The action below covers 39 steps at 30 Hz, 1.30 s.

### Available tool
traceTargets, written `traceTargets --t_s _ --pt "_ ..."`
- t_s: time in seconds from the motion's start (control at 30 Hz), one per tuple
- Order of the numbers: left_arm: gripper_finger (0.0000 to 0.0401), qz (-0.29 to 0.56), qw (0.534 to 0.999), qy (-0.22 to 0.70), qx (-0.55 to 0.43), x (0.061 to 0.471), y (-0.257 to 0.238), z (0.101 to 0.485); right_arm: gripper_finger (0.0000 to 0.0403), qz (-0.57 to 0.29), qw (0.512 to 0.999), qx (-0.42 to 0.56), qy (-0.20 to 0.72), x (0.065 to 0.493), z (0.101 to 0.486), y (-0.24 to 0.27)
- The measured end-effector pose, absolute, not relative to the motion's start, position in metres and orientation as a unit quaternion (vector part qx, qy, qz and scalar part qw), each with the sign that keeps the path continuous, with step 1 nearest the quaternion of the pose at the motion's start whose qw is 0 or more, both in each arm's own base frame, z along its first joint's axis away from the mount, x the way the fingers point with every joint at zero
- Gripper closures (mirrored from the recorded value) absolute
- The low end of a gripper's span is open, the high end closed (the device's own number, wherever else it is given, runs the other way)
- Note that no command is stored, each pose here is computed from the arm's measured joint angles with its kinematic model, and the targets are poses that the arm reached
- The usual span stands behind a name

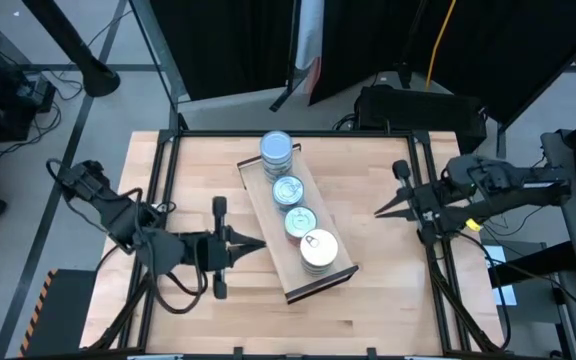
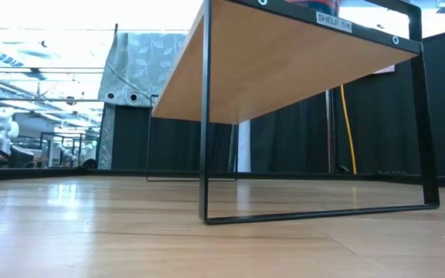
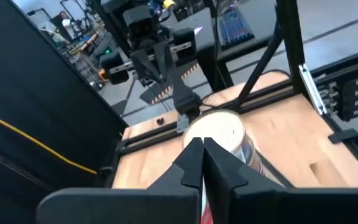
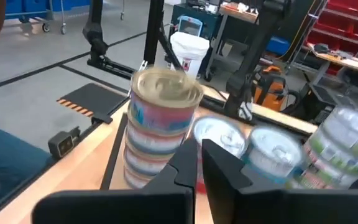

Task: Stack canned seafood by type on shelf
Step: Return to home position

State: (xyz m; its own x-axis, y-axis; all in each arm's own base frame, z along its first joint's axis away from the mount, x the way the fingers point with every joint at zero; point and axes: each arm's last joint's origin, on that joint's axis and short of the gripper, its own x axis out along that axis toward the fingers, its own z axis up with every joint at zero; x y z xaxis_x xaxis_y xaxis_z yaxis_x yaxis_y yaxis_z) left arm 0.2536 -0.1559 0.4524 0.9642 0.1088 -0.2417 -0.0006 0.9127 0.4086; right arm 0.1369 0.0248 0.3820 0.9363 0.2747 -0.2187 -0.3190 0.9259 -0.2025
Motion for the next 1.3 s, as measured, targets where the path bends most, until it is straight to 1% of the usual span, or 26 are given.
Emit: traceTargets --t_s 0.1,0.2,0.43,0.53,0.63,0.73,0.9,1.0,1.07,1.2,1.3 --pt "0.0397 0.038 0.971 0.126 0.198 0.250 -0.148 0.436 0.0394 0.150 0.978 -0.110 0.095 0.129 0.355 0.023" --pt "0.0396 0.044 0.977 0.112 0.177 0.243 -0.141 0.416 0.0401 0.147 0.980 -0.110 0.078 0.118 0.328 0.022" --pt "0.0398 0.061 0.990 0.042 0.121 0.216 -0.119 0.364 0.0402 0.132 0.984 -0.109 0.046 0.107 0.273 0.019" --pt "0.0398 0.072 0.992 0.024 0.099 0.205 -0.107 0.335 0.0403 0.111 0.988 -0.101 0.044 0.105 0.252 0.018" --pt "0.0398 0.085 0.993 -0.003 0.077 0.195 -0.094 0.314 0.0403 0.093 0.989 -0.109 0.043 0.106 0.229 0.017" --pt "0.0398 0.098 0.993 -0.004 0.073 0.188 -0.084 0.291 0.0403 0.077 0.989 -0.118 0.038 0.109 0.203 0.016" --pt "0.0398 0.110 0.992 -0.012 0.064 0.181 -0.072 0.265 0.0403 0.076 0.991 -0.106 0.027 0.112 0.170 0.017" --pt "0.0398 0.101 0.993 -0.016 0.054 0.179 -0.066 0.245 0.0403 0.070 0.992 -0.093 0.042 0.112 0.160 0.017" --pt "0.0398 0.096 0.994 -0.020 0.043 0.177 -0.062 0.233 0.0403 0.057 0.994 -0.080 0.054 0.112 0.159 0.016" --pt "0.0398 0.099 0.994 -0.020 0.040 0.170 -0.057 0.213 0.0402 0.055 0.992 -0.079 0.077 0.111 0.154 0.016" --pt "0.0398 0.099 0.994 -0.020 0.040 0.163 -0.054 0.198 0.0402 0.057 0.993 -0.077 0.075 0.111 0.155 0.016"
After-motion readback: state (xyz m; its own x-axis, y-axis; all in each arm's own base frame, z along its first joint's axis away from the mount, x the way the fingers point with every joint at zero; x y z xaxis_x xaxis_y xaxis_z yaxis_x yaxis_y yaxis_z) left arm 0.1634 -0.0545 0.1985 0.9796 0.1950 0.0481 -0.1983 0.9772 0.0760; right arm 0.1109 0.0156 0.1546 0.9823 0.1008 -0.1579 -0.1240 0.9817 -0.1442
